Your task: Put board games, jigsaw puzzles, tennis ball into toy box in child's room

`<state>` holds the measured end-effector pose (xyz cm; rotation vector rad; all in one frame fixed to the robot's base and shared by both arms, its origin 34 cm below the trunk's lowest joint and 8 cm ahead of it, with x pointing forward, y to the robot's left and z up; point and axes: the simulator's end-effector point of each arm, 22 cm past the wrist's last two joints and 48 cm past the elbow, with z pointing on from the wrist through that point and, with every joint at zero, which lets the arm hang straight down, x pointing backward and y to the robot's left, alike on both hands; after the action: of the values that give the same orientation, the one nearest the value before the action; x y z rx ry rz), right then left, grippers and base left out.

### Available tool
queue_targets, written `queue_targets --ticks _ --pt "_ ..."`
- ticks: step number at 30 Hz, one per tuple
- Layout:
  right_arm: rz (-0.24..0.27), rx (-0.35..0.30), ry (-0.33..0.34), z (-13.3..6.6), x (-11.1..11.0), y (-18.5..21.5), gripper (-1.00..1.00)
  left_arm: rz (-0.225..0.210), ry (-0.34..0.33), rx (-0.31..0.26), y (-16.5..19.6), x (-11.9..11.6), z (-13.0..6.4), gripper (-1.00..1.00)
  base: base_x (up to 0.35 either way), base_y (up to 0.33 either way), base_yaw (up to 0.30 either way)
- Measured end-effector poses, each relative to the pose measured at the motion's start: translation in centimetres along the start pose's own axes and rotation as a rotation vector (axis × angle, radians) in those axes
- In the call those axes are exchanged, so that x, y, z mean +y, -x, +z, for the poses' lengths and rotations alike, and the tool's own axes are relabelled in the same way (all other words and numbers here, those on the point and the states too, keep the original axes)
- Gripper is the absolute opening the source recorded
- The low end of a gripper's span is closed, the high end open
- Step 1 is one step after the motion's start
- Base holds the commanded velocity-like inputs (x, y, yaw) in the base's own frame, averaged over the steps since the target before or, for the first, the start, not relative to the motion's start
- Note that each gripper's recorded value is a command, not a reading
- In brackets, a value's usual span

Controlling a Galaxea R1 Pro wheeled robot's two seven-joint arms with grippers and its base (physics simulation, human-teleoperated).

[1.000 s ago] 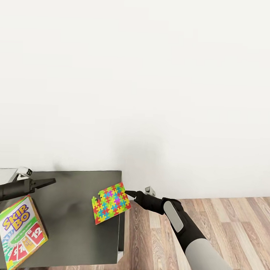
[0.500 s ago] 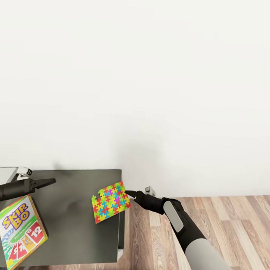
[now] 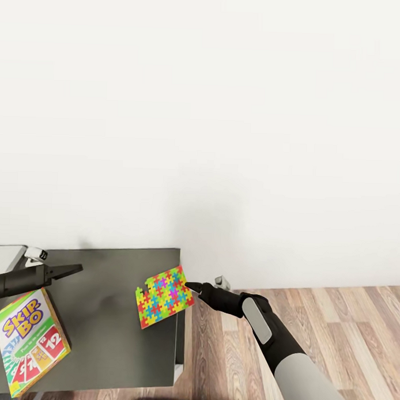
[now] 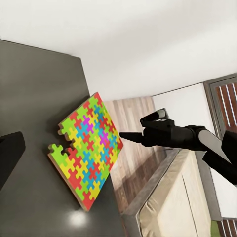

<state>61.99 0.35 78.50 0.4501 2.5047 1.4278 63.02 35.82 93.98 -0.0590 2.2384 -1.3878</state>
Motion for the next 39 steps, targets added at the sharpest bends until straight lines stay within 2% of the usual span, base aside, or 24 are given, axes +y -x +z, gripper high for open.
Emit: queue_targets --ticks 27,39 --pt "0.035 0.021 -0.015 0.7 -2.0 -1.0 1.00 -0.037 0.008 0.019 -1.2 1.7 0.8 1.00 0.000 0.000 0.000" --pt "0.037 0.023 -0.017 0.8 -2.2 -1.1 1.00 -0.040 0.009 0.021 -1.3 1.9 0.9 1.00 0.000 0.018 0.000"
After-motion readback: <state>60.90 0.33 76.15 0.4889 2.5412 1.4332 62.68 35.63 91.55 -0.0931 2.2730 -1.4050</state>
